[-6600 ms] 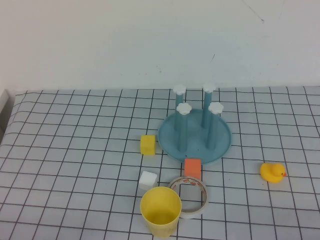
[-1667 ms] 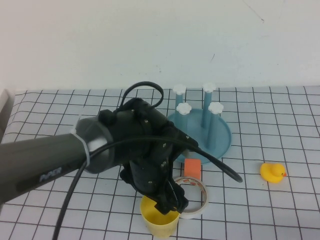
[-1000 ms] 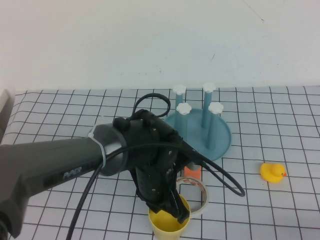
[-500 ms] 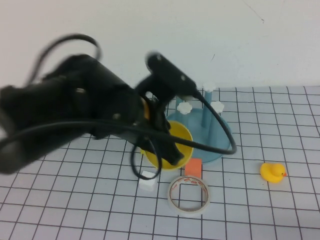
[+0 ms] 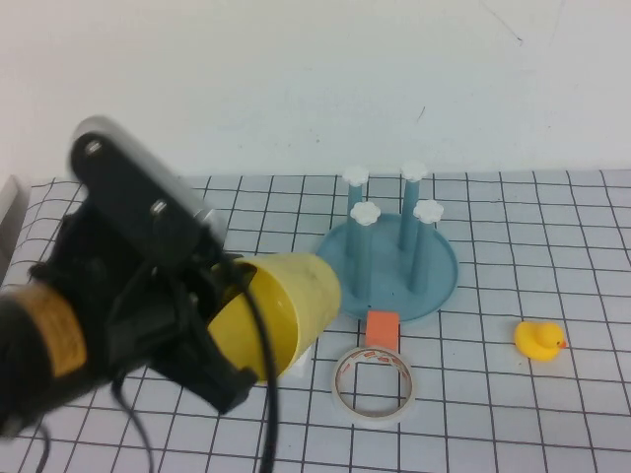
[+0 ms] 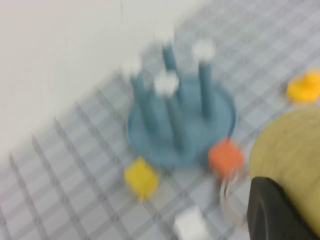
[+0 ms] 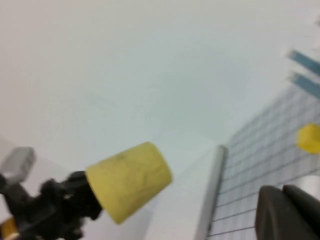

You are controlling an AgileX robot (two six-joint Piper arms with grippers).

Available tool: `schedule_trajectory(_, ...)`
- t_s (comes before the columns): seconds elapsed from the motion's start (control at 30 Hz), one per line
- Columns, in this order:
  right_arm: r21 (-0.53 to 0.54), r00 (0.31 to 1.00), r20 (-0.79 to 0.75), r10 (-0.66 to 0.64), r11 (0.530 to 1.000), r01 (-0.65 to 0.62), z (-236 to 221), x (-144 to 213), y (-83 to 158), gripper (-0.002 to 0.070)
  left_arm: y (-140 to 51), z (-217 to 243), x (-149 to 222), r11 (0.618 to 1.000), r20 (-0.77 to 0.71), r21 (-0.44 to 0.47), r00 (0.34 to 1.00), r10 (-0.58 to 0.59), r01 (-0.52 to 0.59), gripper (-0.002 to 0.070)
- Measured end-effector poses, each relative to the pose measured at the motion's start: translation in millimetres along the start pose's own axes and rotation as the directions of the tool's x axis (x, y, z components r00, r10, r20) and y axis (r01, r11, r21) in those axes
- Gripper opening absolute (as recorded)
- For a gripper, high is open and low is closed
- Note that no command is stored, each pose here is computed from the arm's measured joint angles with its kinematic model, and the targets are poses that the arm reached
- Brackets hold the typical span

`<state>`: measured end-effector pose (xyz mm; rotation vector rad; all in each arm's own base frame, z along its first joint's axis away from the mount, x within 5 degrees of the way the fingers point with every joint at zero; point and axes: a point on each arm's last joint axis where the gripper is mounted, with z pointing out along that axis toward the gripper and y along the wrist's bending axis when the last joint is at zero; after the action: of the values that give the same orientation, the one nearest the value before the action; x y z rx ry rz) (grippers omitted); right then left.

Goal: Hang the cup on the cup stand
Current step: Adjust the cup with two arms

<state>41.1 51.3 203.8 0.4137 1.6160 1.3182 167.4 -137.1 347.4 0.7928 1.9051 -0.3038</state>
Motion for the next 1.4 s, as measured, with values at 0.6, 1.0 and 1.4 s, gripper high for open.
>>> schedule_trajectory(0.6,-0.073,0.966,-0.255,0.051,0.995,-0.072,46,-42,64,0.0498,-16.9,10,5,0.996,0.688,0.017,0.723,0.054,-0.090,0.0006)
schedule_trajectory(1.0,-0.134,0.913,-0.407,0.018,0.988,-0.079,125,-101,104,0.0520,-12.6,37,9,0.999,0.699,0.031,0.714,-0.044,0.031,0.0006)
schedule_trajectory(1.4,-0.041,0.933,-0.356,0.056,0.996,-0.075,146,-111,89,0.0514,-12.2,35,6,1.000,0.727,-0.006,0.686,0.004,0.001,0.0006)
